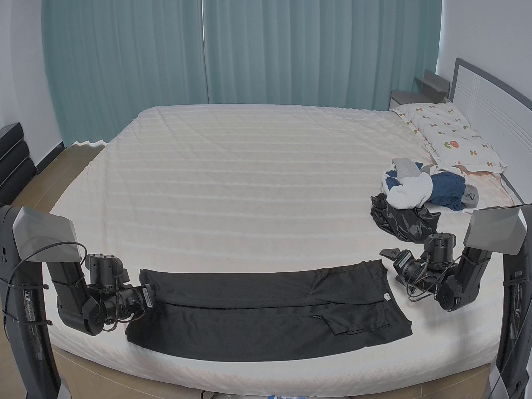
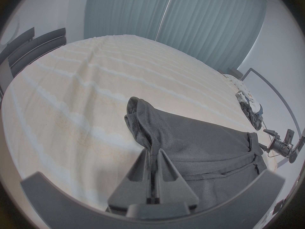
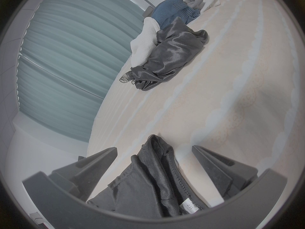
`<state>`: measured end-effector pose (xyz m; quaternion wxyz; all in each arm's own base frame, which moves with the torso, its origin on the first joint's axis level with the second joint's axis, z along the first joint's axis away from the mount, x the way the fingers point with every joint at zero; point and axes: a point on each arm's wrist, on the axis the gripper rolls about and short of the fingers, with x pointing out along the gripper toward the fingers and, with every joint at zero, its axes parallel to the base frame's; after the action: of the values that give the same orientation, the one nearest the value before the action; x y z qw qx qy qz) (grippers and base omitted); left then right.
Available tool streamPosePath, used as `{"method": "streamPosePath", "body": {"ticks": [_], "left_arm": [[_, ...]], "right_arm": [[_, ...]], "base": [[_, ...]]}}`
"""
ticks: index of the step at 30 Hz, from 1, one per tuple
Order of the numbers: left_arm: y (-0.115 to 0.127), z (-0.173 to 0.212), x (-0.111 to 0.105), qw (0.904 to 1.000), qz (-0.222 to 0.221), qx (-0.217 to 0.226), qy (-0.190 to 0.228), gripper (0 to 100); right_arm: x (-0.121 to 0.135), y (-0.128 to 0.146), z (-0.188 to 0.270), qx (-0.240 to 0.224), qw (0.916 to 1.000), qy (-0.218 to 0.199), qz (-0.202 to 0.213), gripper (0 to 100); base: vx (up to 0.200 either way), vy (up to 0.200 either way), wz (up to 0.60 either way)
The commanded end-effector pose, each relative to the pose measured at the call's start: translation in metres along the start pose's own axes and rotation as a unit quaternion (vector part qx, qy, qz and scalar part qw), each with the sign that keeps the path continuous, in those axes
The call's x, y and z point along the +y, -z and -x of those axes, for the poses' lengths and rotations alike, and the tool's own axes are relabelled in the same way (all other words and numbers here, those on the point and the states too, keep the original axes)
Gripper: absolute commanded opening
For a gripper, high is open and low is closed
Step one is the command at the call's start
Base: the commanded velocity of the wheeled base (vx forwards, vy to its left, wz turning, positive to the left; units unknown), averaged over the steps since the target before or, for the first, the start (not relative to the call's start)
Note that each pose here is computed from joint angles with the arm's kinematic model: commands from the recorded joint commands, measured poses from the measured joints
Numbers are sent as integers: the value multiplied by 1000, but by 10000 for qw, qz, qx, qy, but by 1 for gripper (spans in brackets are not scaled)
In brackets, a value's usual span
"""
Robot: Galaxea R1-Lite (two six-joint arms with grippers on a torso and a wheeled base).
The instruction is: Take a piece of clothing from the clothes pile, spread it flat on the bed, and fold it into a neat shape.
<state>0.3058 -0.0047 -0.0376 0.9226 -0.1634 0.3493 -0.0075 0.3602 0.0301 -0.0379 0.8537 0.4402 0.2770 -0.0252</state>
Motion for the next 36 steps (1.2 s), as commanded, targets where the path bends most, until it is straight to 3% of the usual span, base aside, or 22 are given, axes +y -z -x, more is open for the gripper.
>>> {"method": "streamPosePath", "body": {"ticks": [1, 36], "left_arm": [[-3, 2, -1, 10000, 3, -52, 6, 0], [-15, -7, -2, 9993, 105, -349, -88, 0]], "right_arm": [[0, 0, 0, 7, 10000, 2, -2, 100], [0, 0, -1, -31, 10000, -36, -3, 100]], "base": [[0, 0, 0], [-17, 0, 0]]}}
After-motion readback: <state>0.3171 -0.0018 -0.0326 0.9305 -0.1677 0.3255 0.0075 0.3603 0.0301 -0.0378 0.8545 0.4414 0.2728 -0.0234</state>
